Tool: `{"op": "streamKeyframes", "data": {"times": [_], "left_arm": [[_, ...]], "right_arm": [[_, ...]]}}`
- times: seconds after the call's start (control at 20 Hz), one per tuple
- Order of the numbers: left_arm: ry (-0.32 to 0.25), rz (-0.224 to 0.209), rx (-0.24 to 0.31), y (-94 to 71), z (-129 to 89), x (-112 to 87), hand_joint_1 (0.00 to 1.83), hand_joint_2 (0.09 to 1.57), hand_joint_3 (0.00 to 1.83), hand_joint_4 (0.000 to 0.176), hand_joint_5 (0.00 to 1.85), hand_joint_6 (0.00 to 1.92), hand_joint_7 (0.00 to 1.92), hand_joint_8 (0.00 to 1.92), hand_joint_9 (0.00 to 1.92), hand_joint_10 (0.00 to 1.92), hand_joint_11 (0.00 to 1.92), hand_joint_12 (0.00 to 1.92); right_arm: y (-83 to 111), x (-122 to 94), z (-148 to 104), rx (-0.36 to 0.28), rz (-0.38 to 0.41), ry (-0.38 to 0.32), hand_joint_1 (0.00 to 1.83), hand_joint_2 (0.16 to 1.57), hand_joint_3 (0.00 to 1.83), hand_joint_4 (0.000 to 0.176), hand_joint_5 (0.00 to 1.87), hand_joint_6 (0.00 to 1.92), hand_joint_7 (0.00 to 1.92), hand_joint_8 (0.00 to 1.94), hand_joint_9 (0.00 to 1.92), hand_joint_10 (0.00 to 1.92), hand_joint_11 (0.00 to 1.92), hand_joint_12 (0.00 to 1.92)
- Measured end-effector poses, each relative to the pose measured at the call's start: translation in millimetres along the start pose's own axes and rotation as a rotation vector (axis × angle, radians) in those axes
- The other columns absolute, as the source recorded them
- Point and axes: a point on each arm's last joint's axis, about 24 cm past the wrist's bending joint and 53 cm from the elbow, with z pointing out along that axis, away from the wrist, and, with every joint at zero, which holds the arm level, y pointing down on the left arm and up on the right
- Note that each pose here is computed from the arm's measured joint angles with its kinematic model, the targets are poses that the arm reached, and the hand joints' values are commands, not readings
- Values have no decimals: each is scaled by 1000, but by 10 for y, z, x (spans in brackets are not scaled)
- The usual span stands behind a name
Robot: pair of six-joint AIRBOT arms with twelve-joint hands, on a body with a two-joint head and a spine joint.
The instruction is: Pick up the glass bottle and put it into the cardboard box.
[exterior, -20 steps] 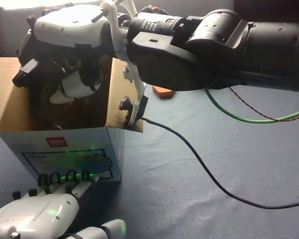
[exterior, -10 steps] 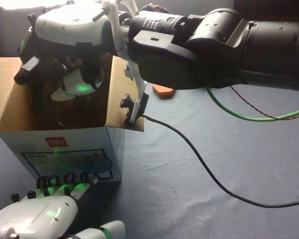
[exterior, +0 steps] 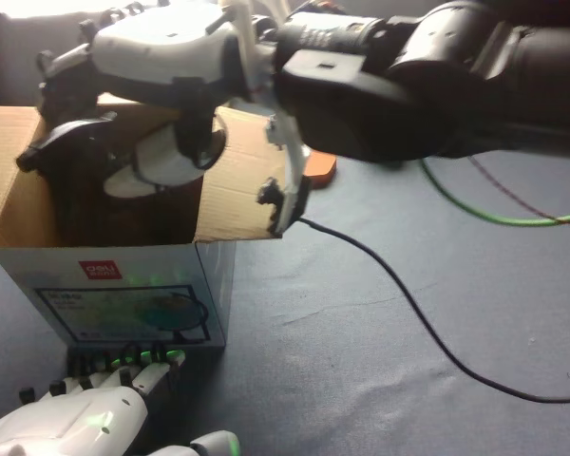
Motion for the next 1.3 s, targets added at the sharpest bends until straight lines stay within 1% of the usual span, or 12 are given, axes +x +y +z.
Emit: {"op": "streamKeyframes", "data": {"times": [0.1, 0.25, 0.35, 0.55, 0.65, 0.7, 0.85, 1.0, 1.05, 1.15, 1.25, 1.3], "left_arm": [[-9, -25, -6, -27, -50, -37, 0, 1306, 1, 0, 0, 0, 0, 0, 0, 0, 0, 0], [-35, -70, -34, -36, -144, -84, 0, 1306, 1, 0, 0, 0, 0, 0, 0, 0, 0, 0], [-41, -105, -48, -64, -191, -108, 0, 1306, 1, 0, 0, 0, 0, 0, 0, 0, 0, 0], [-95, -113, -30, -372, -295, -326, 0, 1306, 1, 0, 0, 0, 0, 0, 0, 0, 0, 0], [-112, -105, -16, -575, -346, -440, 0, 1307, 1, 0, 0, 0, 0, 0, 0, 0, 0, 0], [-125, -62, -23, -670, -383, -511, 0, 1307, 1, 0, 0, 0, 2, 1, 0, 0, 0, 0], [-154, -49, -11, -858, -447, -656, 0, 1307, 1, 0, 23, 9, 41, 16, 18, 7, 0, 0], [-157, -42, -36, -846, -487, -702, 0, 1313, 2, 0, 121, 25, 142, 14, 101, 22, 0, 0], [-163, -49, -33, -858, -498, -728, 0, 1322, 2, 0, 219, 31, 271, 13, 192, 30, 31, 28], [-174, -58, -27, -868, -532, -761, 0, 1336, 1, 0, 391, 41, 519, 35, 414, 58, 0, 542], [-164, -62, -29, -871, -571, -724, 0, 1355, 2, 0, 580, 113, 740, 153, 635, 225, 0, 1145], [-153, -70, -35, -869, -592, -705, 0, 1367, 0, 0, 603, 325, 639, 648, 430, 1038, 2, 1392]], "right_arm": [[76, -43, -208, 6, 29, 19, 956, 1039, 0, 0, 293, 230, 465, 12, 166, 483, 0, 1010], [267, -236, -619, -13, 61, 1, 954, 1039, 0, 0, 295, 205, 441, 0, 147, 452, 0, 980], [231, -302, -903, 2, 86, -13, 940, 1035, 0, 0, 290, 196, 438, 0, 147, 447, 0, 982], [201, -372, -1441, 14, 136, -62, 865, 1037, 0, 0, 285, 180, 434, 0, 149, 438, 0, 984], [221, -404, -1632, -9, 106, -118, 827, 1029, 0, 0, 298, 168, 433, 0, 157, 429, 0, 1009], [234, -357, -1695, -15, 65, -130, 737, 1043, 0, 0, 306, 166, 434, 0, 160, 426, 0, 1020], [83, -294, -1876, 18, 23, -152, 314, 1149, 31, 0, 391, 191, 507, 23, 240, 480, 0, 1166], [-43, -209, -2019, 65, -76, -198, 277, 1203, 6, 0, 461, 329, 641, 51, 285, 772, 0, 1389], [-31, -199, -2036, 81, -105, -221, 282, 1214, 4, 0, 491, 519, 731, 121, 355, 953, 0, 1544], [-6, -254, -2056, 148, -100, -292, 294, 1219, 1, 0, 560, 808, 774, 501, 473, 1202, 158, 1674], [-161, -177, -2080, 299, -39, -321, 329, 1232, 2, 0, 715, 998, 845, 896, 639, 1412, 444, 1844], [-198, -110, -2093, 335, -18, -321, 345, 1248, 5, 0, 774, 1098, 893, 1011, 704, 1512, 579, 1906]]}}
